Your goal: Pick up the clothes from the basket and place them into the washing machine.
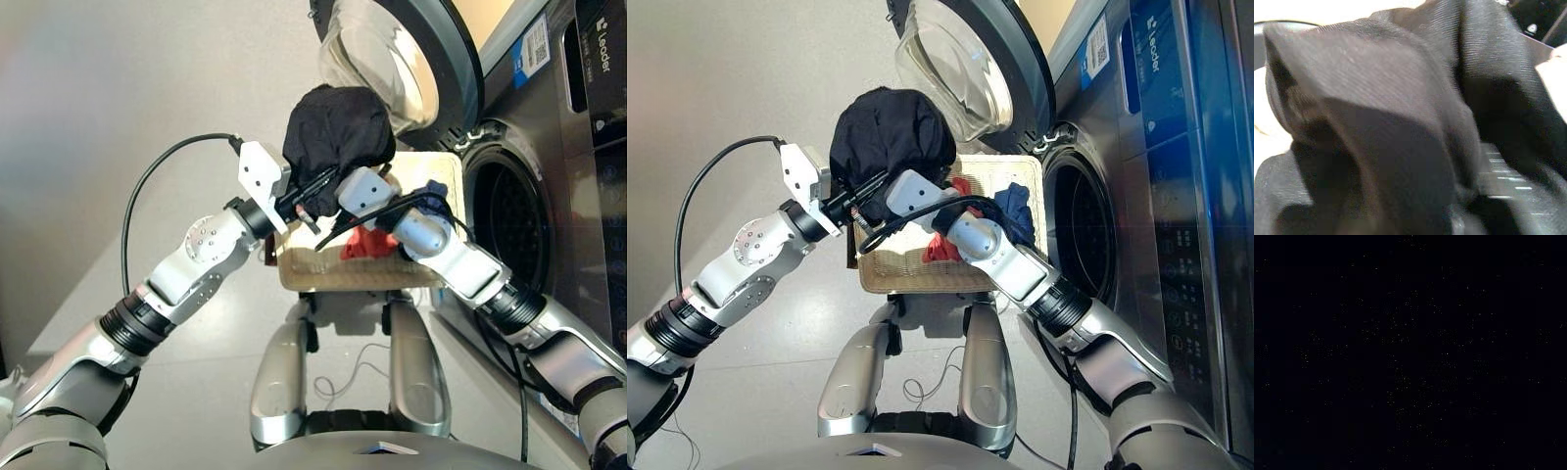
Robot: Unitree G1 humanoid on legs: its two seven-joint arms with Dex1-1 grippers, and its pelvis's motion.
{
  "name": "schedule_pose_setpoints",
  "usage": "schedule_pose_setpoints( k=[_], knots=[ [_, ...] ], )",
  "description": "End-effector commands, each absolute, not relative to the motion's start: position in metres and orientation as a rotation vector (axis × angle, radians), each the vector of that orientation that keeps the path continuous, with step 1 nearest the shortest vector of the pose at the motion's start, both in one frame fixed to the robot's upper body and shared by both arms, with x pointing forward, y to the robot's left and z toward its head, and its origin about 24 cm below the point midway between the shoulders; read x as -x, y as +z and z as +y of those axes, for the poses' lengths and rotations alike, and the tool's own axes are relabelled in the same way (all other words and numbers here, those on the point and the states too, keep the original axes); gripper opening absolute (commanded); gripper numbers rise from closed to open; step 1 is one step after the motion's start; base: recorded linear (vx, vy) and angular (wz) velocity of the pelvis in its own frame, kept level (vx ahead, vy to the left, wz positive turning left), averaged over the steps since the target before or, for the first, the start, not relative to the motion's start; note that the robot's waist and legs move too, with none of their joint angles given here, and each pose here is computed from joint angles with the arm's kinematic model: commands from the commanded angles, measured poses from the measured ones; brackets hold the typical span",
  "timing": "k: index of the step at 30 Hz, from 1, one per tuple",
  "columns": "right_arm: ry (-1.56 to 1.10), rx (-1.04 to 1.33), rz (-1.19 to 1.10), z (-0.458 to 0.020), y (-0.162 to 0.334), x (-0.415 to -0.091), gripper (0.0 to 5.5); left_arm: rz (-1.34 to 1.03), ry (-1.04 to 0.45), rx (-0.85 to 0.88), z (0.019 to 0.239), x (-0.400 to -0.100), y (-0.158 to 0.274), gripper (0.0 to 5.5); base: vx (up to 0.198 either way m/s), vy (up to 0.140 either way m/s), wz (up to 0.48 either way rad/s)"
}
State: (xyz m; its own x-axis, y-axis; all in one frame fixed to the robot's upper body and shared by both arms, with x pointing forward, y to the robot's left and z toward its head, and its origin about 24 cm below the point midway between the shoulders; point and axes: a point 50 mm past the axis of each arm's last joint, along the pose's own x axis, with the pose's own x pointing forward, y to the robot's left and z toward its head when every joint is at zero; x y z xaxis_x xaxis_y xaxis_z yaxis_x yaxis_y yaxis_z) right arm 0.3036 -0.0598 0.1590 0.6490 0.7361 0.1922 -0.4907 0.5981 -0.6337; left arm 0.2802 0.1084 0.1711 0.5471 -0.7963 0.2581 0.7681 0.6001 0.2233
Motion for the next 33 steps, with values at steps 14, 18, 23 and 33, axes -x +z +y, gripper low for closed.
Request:
schedule_pose_setpoints(
  k=[14,18,23,33],
  knots=[
    [0.665,0.360,-0.830,-0.047,0.213,-0.287,0.00,-0.345,-0.940,-0.066,0.113,-0.266,0.160,5.50,0.000,0.000,0.000],
    [0.528,0.363,-0.750,-0.062,0.188,-0.300,0.00,-0.379,-0.915,-0.035,0.113,-0.265,0.163,5.50,0.000,0.000,0.000],
    [0.341,0.556,-0.647,-0.098,0.146,-0.314,0.00,-0.524,-0.716,0.149,0.110,-0.267,0.162,5.50,0.000,0.000,0.000],
    [0.099,0.544,-0.396,-0.142,0.082,-0.322,0.00,-0.614,-0.440,0.276,0.098,-0.268,0.157,5.50,-0.002,0.001,0.039]
  ],
)
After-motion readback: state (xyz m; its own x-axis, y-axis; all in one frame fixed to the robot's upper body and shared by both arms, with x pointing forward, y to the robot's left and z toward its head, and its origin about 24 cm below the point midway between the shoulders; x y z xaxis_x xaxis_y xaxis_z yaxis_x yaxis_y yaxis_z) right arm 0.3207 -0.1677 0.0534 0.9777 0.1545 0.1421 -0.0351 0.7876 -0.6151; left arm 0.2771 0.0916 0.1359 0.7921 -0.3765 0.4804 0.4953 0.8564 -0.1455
